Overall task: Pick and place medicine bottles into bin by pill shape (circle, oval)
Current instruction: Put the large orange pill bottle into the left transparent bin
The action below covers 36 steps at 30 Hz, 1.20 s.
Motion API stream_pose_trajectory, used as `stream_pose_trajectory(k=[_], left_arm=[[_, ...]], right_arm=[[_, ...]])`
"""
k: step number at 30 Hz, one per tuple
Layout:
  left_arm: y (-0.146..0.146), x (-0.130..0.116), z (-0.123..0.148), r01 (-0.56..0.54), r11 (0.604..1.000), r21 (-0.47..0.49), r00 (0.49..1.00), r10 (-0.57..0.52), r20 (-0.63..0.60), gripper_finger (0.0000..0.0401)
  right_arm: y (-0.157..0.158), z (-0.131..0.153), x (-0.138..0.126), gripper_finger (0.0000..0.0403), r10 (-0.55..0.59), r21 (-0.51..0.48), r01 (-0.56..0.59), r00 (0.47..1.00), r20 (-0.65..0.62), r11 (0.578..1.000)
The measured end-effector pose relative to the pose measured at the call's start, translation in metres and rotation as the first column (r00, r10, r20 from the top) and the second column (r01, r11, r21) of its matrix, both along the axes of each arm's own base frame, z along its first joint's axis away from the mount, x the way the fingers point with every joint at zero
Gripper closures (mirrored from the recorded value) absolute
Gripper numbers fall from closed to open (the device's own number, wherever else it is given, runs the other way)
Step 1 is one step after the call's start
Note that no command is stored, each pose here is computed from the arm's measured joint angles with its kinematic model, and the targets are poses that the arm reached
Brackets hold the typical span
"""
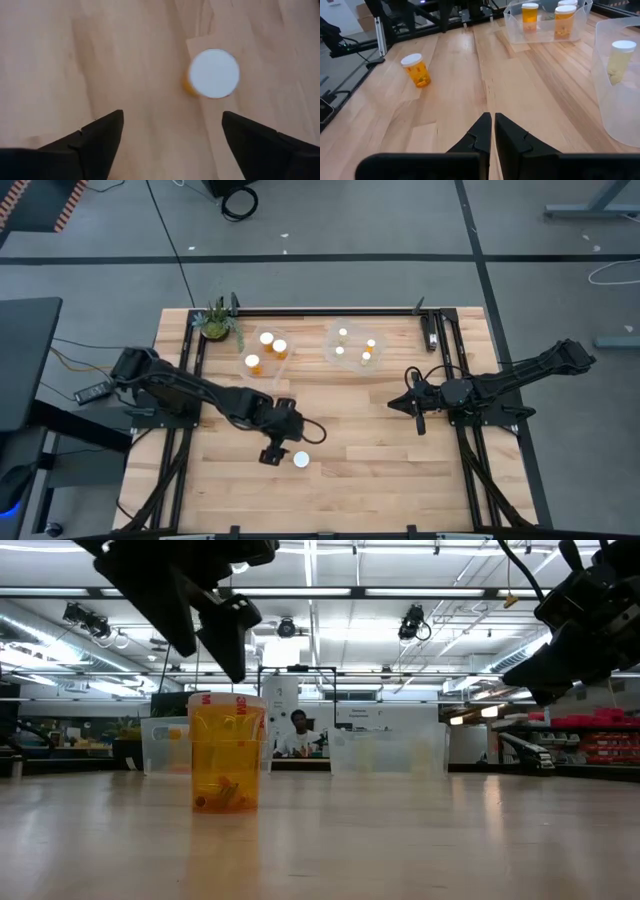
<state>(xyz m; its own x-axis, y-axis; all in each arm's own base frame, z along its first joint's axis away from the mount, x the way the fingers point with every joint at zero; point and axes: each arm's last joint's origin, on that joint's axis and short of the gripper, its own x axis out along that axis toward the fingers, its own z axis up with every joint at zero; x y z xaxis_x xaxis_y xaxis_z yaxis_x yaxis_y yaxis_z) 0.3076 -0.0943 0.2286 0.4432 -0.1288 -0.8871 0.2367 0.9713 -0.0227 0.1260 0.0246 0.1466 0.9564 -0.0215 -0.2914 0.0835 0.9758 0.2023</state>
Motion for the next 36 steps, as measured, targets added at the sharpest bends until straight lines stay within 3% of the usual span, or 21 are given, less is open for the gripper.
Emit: stream_pose_trajectory(k=[6,21,36], left_arm=[[-0.013,0.004,-0.007,0.001,1.0,-0.015,1.0,-0.001,-0.012,0.0031],[-0.027,0.03,-0.006,0.012,1.0,-0.012,1.0,-0.012,-0.005,0.0042],[-0.05,0.035,-0.018,0.132,0.989,0.065,0.991,-0.132,-0.016,0.0042]], right_arm=[[0.0,-0.001,0.0,0.0372,0.0,-0.004,0.0,1.0,-0.015,1.0],[0.0,-0.002,-0.001,0.0372,0.0,-0.005,0.0,1.0,-0.021,1.0],[0.0,-0.003,-0.001,0.0372,0.0,-0.007,0.0,1.0,-0.028,1.0]])
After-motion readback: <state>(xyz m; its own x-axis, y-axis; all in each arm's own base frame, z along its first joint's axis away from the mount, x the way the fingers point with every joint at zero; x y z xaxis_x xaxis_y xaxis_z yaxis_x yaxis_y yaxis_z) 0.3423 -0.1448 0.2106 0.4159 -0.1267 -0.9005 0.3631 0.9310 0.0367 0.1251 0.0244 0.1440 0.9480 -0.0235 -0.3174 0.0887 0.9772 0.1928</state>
